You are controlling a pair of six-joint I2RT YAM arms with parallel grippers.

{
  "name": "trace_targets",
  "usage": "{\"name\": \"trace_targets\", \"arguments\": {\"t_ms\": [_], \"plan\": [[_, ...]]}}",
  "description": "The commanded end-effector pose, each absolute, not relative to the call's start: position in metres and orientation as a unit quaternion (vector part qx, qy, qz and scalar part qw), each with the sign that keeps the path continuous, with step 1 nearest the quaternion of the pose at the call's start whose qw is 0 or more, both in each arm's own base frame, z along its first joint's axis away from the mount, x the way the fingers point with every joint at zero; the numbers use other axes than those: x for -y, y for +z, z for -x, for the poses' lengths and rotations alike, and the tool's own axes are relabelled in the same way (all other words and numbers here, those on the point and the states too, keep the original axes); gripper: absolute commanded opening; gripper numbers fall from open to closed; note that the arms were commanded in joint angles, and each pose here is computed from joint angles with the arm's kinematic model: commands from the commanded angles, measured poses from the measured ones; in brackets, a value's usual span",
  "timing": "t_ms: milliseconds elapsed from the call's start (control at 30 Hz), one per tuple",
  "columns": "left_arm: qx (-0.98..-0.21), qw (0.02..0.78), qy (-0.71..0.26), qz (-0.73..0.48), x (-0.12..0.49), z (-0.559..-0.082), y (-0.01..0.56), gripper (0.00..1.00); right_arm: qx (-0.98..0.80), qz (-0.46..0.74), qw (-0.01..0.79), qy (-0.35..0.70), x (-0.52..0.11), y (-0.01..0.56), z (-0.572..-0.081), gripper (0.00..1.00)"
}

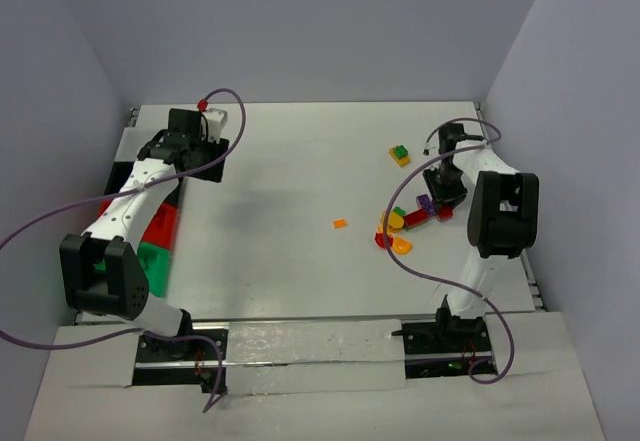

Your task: Sort the legos into containers by color

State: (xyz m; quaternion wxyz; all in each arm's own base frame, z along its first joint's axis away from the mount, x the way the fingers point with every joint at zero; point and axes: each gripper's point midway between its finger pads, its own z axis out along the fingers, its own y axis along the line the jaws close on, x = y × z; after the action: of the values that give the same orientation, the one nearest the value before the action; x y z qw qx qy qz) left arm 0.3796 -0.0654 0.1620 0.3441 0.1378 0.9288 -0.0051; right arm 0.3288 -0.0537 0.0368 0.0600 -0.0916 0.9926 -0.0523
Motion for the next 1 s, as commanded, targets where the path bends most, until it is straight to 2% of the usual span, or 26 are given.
{"name": "trace_targets", "arguments": {"t_ms": [0, 67, 200, 267, 367, 533, 567, 633, 800, 967], "plan": [[-0.916, 0.377, -0.014, -0.135, 0.072, -0.393, 0.181, 0.6, -0.989, 0.102, 0.1, -0.043, 0.051, 0.08, -0.325, 0.04], [-0.914, 0.38, -0.03, -0.14, 0.078, -0.392, 0.185, 0.62, -0.986, 0.105, 0.125, -0.038, 0.048, 0.105, -0.327, 0.0], [-0.893, 0.408, -0.093, -0.168, 0.097, -0.386, 0.21, 0.78, -0.972, 0.122, 0.191, 0.067, 0.005, 0.158, -0.337, 0.0], [-0.874, 0.426, -0.138, -0.189, 0.111, -0.379, 0.227, 0.83, -0.958, 0.131, 0.226, 0.118, -0.017, 0.184, -0.347, 0.0], [-0.83, 0.438, -0.253, -0.237, 0.148, -0.356, 0.255, 0.87, -0.92, 0.167, 0.275, 0.225, -0.074, 0.223, -0.353, 0.0], [-0.772, 0.416, -0.404, -0.259, 0.189, -0.325, 0.28, 0.92, -0.847, 0.249, 0.3, 0.362, -0.175, 0.259, -0.342, 0.0], [-0.761, 0.408, -0.434, -0.257, 0.196, -0.32, 0.284, 0.96, -0.825, 0.28, 0.29, 0.396, -0.205, 0.265, -0.328, 0.0], [-0.738, 0.408, -0.471, -0.258, 0.204, -0.316, 0.294, 0.99, -0.806, 0.313, 0.28, 0.418, -0.226, 0.27, -0.317, 0.0], [-0.702, 0.358, -0.566, -0.244, 0.222, -0.294, 0.299, 0.99, -0.757, 0.361, 0.243, 0.487, -0.273, 0.291, -0.286, 0.0], [-0.675, 0.347, -0.596, -0.26, 0.233, -0.278, 0.303, 0.99, -0.729, 0.386, 0.22, 0.521, -0.293, 0.302, -0.269, 0.0]]}}
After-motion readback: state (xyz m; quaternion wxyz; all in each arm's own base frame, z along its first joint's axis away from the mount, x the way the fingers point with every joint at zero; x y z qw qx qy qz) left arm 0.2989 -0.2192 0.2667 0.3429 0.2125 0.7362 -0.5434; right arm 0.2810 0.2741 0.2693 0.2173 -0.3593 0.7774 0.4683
